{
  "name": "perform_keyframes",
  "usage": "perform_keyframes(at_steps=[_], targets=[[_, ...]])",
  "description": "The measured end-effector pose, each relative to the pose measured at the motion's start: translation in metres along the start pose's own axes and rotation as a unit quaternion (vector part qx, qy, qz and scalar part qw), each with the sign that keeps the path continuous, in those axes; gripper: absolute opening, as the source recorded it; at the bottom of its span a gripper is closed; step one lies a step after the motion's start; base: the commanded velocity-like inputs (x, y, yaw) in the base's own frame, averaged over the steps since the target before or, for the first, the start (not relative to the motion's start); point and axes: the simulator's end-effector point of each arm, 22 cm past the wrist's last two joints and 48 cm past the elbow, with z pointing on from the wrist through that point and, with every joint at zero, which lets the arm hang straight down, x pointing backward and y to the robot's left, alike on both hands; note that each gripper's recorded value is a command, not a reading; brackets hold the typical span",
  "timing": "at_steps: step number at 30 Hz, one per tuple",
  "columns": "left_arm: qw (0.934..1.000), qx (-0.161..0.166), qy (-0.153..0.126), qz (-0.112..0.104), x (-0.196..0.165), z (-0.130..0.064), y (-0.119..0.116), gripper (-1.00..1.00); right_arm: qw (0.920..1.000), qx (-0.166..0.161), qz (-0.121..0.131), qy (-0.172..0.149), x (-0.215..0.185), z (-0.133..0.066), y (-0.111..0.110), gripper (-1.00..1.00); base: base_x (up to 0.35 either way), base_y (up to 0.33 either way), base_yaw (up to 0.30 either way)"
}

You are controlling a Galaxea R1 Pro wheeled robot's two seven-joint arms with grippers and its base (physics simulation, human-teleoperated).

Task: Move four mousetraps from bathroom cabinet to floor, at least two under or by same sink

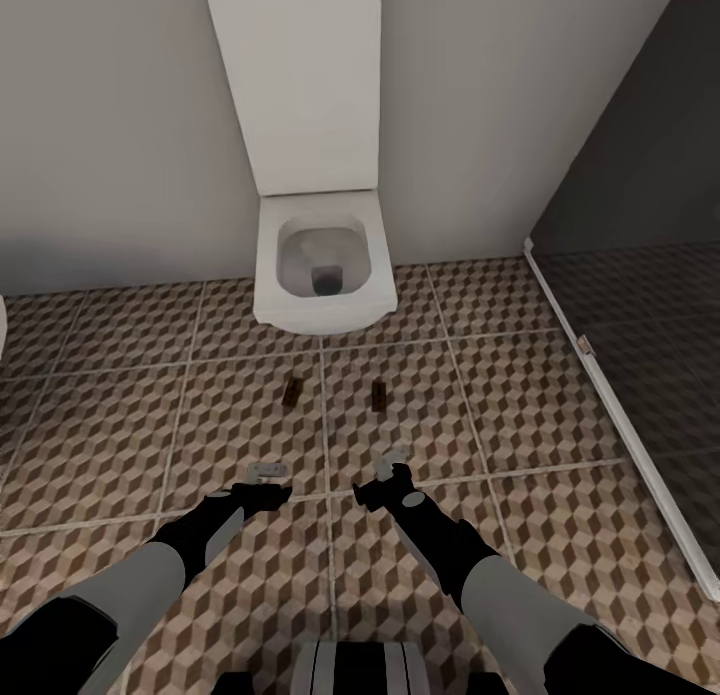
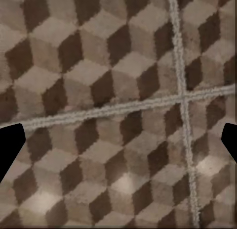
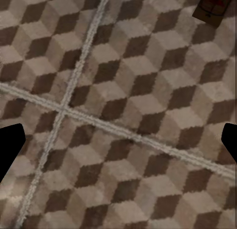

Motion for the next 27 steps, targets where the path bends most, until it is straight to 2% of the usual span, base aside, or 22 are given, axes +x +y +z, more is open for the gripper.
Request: perform_keyframes(at_steps=[27], targets=[[1.0, 0.002, 0.001, -0.001, -0.025, -0.05, -0.01, 1.0, 1.0, 0.0, 0.0, 0.0, -0.035, -0.045, 0.001, 1.0, 0.0, 0.0, 0.0]])
